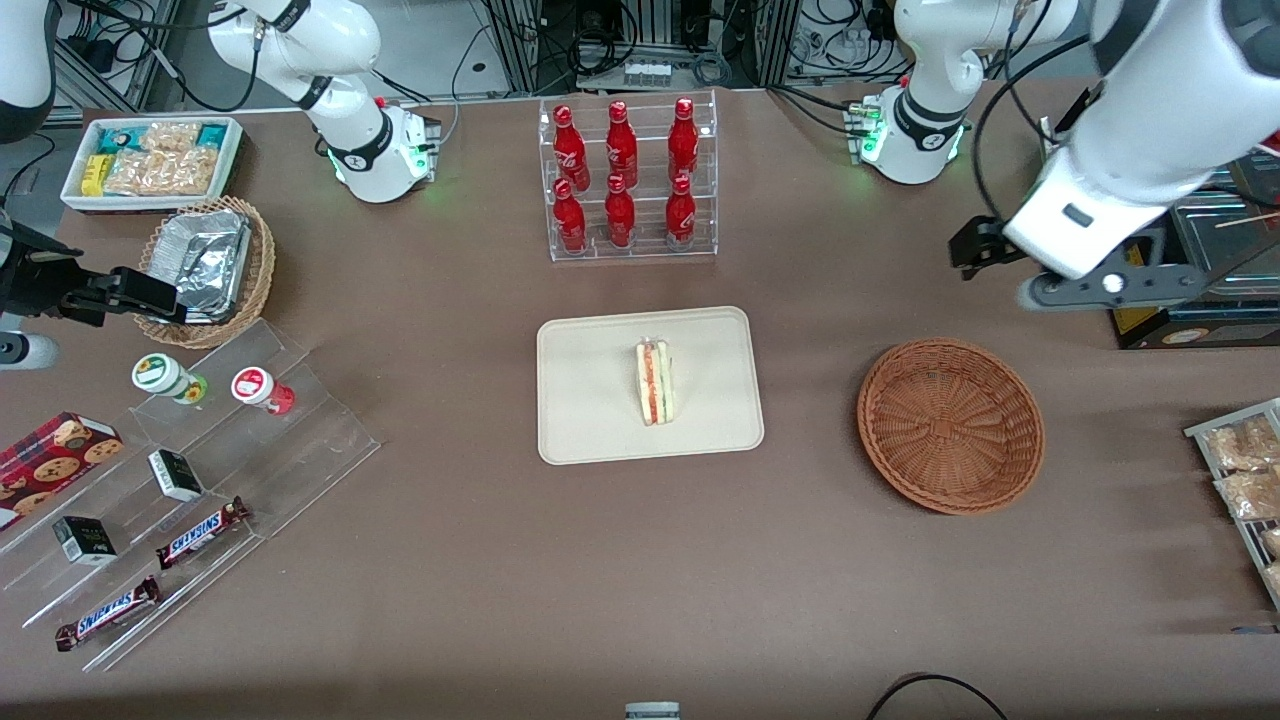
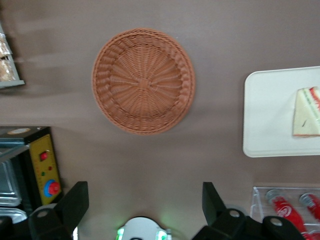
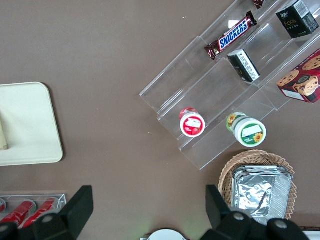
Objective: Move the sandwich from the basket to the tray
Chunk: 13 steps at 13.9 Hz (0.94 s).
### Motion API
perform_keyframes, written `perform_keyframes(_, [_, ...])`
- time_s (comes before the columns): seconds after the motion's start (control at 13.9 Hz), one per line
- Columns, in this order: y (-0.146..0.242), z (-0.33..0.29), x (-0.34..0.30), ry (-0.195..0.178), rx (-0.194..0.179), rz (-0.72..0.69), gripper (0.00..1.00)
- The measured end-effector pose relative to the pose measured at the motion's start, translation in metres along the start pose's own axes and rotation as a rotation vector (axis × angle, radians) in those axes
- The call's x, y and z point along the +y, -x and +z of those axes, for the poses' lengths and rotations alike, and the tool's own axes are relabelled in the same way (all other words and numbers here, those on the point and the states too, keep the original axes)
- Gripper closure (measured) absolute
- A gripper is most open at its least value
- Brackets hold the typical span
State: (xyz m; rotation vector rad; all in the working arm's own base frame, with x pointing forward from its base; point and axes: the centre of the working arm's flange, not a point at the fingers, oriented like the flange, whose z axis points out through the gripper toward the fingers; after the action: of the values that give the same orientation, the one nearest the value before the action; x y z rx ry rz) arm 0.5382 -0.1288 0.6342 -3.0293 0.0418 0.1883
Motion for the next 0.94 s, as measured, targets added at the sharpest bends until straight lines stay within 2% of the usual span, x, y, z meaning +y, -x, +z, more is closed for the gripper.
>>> perform_keyframes(0.58, [0.001,0.004,-0.097,0.024,-0.011,0.029,0.0])
perform_keyframes(0.94, [0.003,0.006,-0.121,0.052,-0.014,-0.006,0.0])
